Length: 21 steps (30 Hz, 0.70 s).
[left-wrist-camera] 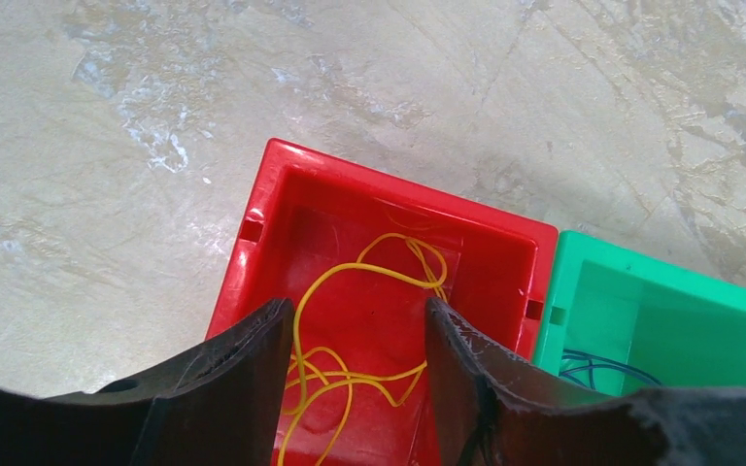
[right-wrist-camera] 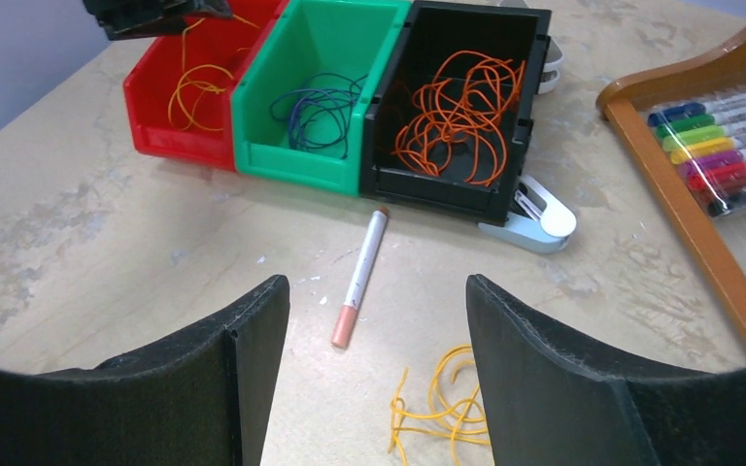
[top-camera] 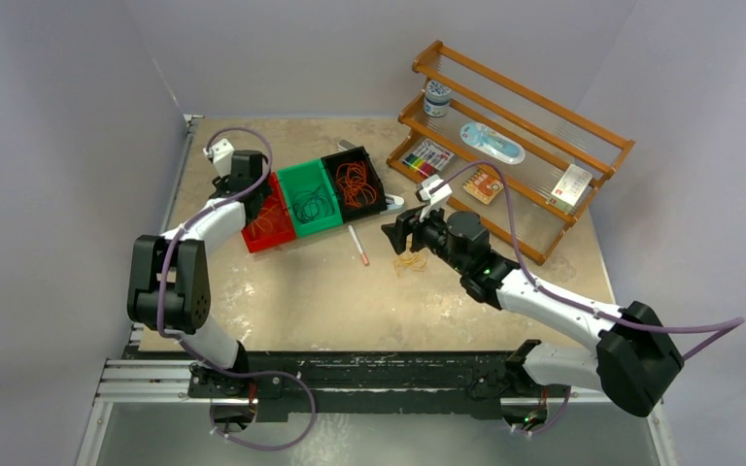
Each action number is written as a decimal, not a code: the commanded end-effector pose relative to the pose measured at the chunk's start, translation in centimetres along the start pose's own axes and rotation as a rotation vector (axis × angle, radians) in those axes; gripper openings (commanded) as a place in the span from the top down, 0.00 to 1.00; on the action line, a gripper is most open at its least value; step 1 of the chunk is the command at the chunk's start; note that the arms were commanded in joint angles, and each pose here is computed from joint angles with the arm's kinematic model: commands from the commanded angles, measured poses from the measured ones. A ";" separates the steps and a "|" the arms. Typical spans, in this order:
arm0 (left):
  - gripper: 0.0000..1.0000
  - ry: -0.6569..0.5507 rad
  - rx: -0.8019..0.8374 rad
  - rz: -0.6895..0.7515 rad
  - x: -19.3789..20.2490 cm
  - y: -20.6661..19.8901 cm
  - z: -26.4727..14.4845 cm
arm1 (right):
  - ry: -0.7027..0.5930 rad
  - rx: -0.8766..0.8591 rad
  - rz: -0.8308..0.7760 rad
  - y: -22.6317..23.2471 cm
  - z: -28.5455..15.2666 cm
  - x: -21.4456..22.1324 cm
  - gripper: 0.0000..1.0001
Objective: Untangle the cables
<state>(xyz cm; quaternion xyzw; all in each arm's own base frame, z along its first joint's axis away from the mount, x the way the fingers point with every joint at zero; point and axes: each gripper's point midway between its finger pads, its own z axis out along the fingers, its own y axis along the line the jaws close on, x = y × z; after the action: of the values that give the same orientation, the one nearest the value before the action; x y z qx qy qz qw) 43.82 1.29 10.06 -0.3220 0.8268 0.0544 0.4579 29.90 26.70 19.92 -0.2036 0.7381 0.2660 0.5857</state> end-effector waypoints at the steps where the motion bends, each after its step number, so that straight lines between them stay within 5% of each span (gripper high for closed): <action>1: 0.48 -0.089 0.018 -0.048 -3.7 -0.5 -1.8 | -0.066 0.068 0.025 -1.3 -0.2 -1.9 0.30; 15: 0.46 -0.067 0.024 -0.032 -3.4 -0.6 -2.0 | -0.042 0.059 0.048 -1.1 0.5 -1.5 0.30; 21: 0.47 -0.075 0.119 -0.001 -4.5 -2.9 -5.1 | -0.026 0.056 0.088 -1.0 0.6 -2.3 0.30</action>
<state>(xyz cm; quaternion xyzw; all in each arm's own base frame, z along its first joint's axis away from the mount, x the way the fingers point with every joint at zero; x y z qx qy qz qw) 42.86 1.11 11.49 -0.3178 0.8291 0.0515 0.4571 30.48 25.92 18.73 -0.1769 0.7582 0.2551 0.5734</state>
